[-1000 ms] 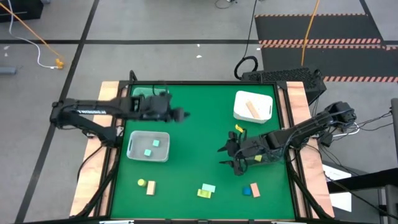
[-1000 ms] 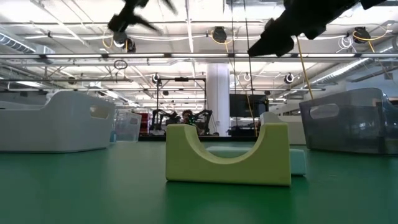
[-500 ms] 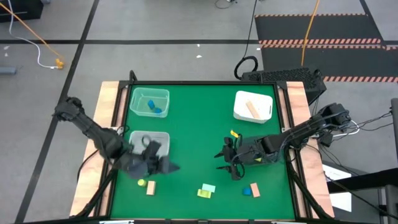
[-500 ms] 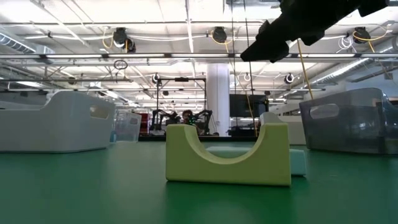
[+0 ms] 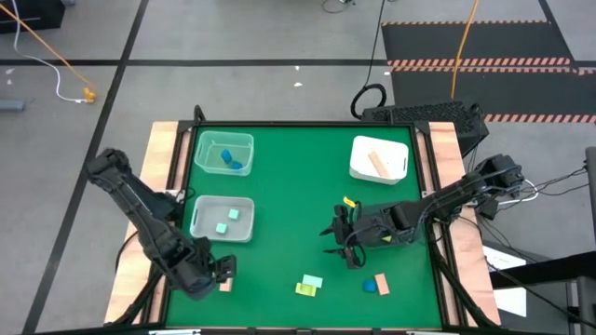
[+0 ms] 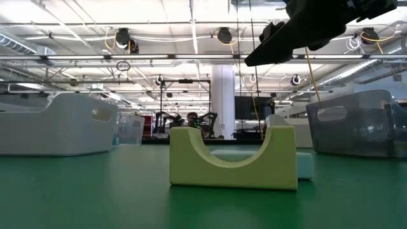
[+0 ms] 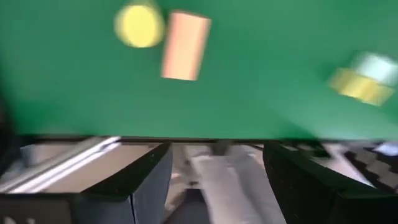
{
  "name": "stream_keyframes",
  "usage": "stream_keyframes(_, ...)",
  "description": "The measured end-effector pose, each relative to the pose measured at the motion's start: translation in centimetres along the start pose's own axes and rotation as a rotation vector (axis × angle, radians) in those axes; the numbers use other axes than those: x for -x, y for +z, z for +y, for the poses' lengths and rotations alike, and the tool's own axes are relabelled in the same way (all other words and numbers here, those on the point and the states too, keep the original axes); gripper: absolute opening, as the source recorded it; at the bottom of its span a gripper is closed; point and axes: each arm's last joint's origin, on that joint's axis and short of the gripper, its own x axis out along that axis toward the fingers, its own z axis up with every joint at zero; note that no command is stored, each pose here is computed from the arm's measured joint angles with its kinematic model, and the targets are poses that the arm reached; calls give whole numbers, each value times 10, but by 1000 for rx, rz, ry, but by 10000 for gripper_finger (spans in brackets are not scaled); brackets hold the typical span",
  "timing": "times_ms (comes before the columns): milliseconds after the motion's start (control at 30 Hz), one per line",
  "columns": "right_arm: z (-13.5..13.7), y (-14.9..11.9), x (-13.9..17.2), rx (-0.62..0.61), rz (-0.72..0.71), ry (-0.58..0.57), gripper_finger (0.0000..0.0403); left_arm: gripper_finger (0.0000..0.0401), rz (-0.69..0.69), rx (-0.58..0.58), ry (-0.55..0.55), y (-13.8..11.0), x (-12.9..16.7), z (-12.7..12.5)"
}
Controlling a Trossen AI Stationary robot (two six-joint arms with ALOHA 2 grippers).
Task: Sort & place blocks by color
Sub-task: Put the left green cylinder block into the black transparent bin
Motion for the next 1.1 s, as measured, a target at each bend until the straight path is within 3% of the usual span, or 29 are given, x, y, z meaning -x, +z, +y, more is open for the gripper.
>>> stream_keyframes(133,-4,0,0,-8,0,-12,224,250,-29,17,157,2,-14,3)
stream_keyframes(433,-15,1,-2,-28,0,-45,224,250,-210,46,285,7,-51,0)
stream_keyframes(700,-22,1,-2,-41,0,-66,224,250,-328,58,361,19,-71,-8)
stream_keyframes(1100,-23,1,-2,-53,-1,-67,224,250,-346,38,410,25,-89,-10)
